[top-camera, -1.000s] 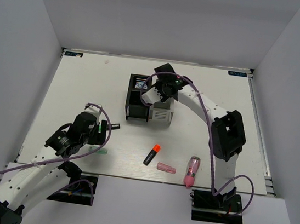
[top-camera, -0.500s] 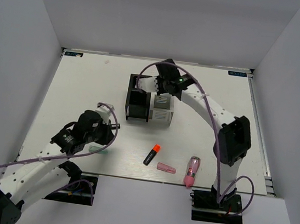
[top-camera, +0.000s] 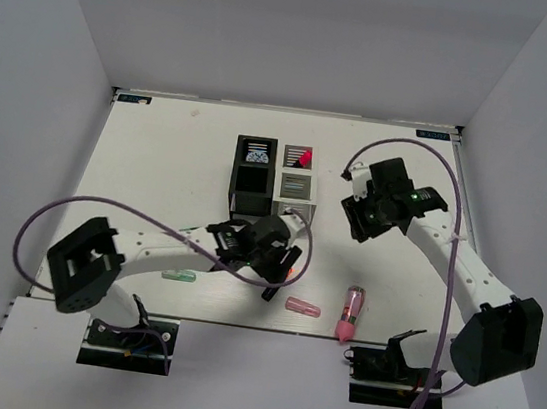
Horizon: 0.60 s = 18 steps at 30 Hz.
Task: Sort the stationery into containers
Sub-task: Pick up the pen from the center of the board.
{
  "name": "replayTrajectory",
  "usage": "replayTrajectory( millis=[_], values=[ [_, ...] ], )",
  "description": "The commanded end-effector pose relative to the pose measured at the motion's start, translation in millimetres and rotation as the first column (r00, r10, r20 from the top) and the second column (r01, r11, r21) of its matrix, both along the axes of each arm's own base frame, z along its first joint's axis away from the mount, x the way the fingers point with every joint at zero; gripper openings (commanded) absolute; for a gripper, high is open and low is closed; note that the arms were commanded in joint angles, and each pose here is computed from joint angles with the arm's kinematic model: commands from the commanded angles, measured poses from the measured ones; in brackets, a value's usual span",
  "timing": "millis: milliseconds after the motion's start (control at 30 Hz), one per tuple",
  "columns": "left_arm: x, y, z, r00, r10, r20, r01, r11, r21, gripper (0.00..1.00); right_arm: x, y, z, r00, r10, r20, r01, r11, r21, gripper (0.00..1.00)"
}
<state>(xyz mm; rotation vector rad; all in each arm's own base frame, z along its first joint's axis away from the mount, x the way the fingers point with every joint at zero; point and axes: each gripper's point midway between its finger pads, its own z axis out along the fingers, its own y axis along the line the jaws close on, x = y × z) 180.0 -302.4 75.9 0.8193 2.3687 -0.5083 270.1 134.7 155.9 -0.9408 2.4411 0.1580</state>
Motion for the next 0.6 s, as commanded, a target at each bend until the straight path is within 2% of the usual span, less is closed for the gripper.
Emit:
replayTrajectory(
  millis=[0, 67, 267, 567],
  values=[
    [25, -23, -3, 0.995, 0.011, 0.104, -0.016, 0.999, 0.048, 0.72, -5, 7, -7, 0.99, -0.125, -0.066, 0.134, 0.977, 0.164, 0.56],
    [34, -37, 5, 0.989, 0.014, 0.145, -0.023, 0.998, 0.056, 0.72, -8, 9, -2, 0.989, -0.129, -0.073, 0.142, 0.967, 0.214, 0.61],
    [43, -49, -16, 0.992, -0.018, 0.128, 0.0, 0.991, 0.134, 0.72, -9, 2, -4, 0.976, -0.179, -0.128, 0.211, 0.926, 0.314, 0.64],
    [28, -42, -44, 0.999, 0.009, 0.048, -0.018, 0.982, 0.188, 0.68, -6, -11, -8, 0.961, -0.227, -0.161, 0.272, 0.886, 0.375, 0.67]
  ],
)
